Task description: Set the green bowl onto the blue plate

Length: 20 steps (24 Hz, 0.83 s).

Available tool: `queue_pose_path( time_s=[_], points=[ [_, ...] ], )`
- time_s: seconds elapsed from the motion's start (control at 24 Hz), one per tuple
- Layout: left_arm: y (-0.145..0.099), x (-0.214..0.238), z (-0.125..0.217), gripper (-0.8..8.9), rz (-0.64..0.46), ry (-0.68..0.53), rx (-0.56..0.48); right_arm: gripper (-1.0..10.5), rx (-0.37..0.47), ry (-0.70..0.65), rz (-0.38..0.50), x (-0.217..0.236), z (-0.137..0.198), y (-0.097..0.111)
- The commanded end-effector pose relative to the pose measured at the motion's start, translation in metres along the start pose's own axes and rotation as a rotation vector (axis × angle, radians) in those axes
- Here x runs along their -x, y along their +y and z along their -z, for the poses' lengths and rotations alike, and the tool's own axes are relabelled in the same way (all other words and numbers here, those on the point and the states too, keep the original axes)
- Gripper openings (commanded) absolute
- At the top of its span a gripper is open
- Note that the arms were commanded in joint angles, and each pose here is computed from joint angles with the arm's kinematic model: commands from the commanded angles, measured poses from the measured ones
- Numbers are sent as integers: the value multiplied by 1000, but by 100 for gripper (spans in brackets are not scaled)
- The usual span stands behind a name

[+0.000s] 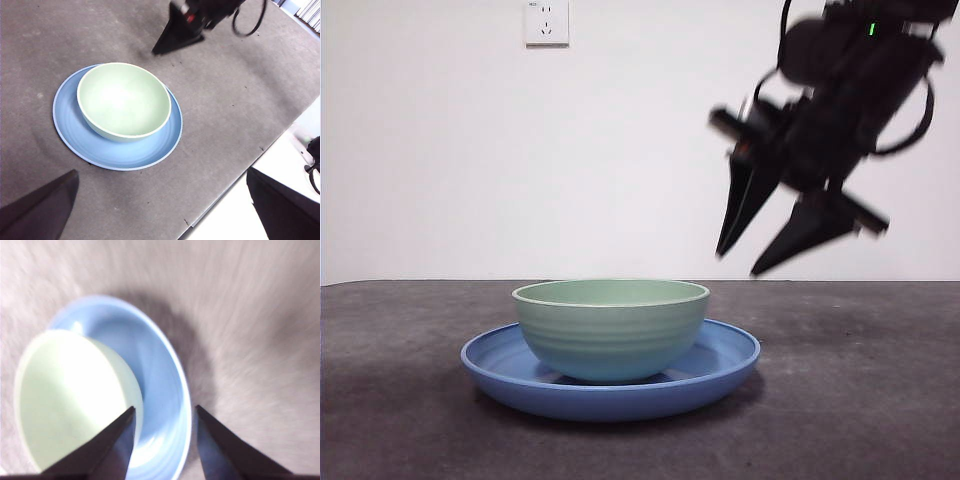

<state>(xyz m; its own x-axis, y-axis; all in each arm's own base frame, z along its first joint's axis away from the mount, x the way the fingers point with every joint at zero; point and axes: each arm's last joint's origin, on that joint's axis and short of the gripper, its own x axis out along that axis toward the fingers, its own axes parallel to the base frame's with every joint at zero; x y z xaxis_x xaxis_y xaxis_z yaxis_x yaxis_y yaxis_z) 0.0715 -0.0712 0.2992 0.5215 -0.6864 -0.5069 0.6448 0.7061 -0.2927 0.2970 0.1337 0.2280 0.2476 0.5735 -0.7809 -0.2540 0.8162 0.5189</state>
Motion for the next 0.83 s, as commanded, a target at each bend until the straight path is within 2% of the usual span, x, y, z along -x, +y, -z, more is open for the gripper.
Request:
queue_pose_path(
  time_s=[0.04, 0.08, 0.21, 0.29, 0.54, 0.71, 0.83],
  points=[
    [-1, 0, -2, 594, 8, -11, -4, 191, 84, -40, 31, 22, 1, 11],
    [-1, 0, -2, 594, 8, -11, -4, 199, 104, -50, 55, 35, 6, 15],
    [-1, 0, -2, 594, 8, -11, -4, 343, 158, -68, 102, 69, 23, 26],
    [-1, 0, -2, 594, 8, -10, -9, 395, 202, -80, 117, 86, 33, 31],
    [-1, 0, -2, 594, 8, -11, -12, 442, 280, -141, 160, 127, 71, 37],
    [-1, 0, -2, 594, 8, -12, -11, 449, 302, -192, 147, 144, 98, 37],
    [-1, 0, -2, 594, 8, -12, -11, 523, 313, -221, 134, 148, 122, 32]
  ],
)
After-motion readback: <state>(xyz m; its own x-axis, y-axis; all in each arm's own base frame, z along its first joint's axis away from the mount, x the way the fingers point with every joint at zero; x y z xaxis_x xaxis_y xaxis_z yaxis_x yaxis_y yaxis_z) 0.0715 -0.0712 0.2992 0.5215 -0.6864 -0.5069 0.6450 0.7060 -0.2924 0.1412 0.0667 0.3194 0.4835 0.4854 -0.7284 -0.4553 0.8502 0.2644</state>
